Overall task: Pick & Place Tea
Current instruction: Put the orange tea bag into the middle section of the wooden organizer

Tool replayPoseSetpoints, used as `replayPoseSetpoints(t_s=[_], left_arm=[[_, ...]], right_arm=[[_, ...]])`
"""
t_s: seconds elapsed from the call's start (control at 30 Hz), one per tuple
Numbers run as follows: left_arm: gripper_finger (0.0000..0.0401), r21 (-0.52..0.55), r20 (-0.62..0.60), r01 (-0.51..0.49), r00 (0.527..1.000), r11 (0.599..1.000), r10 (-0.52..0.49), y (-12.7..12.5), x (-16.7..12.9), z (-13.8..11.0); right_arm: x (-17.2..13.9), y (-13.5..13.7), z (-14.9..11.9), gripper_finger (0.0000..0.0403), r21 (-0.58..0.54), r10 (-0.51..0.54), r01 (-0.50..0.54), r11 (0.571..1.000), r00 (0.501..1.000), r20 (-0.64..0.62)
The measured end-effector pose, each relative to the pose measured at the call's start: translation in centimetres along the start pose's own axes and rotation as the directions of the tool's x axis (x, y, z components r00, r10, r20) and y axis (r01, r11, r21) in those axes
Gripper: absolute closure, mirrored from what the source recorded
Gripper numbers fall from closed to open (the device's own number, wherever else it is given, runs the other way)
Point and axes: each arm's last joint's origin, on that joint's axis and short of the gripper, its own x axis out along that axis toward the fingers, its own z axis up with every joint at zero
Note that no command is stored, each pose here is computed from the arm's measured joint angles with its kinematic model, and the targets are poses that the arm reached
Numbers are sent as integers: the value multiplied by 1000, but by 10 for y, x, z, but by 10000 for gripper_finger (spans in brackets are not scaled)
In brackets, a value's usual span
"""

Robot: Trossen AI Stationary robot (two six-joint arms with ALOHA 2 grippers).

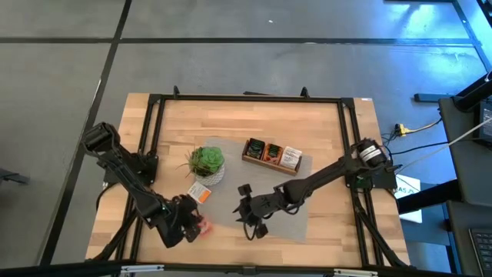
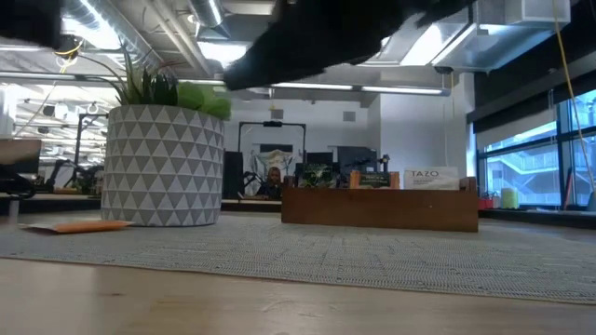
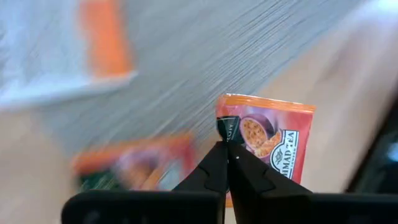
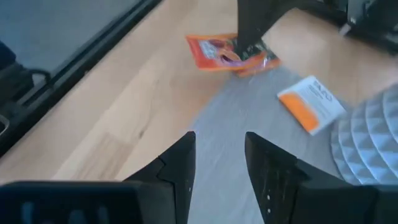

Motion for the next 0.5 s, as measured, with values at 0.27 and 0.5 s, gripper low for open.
replayPoseSetpoints(t_s=[0.27, 0.5], left_arm=[[399, 343, 224, 78, 961, 936, -162, -38, 6, 38], [398, 562, 359, -115, 926, 819, -117, -67, 19, 88]], right_arm=[[-46, -13, 3, 262, 180, -7, 21, 983, 997, -79], [-95, -11, -16, 262, 378, -73, 92, 921, 995, -65]])
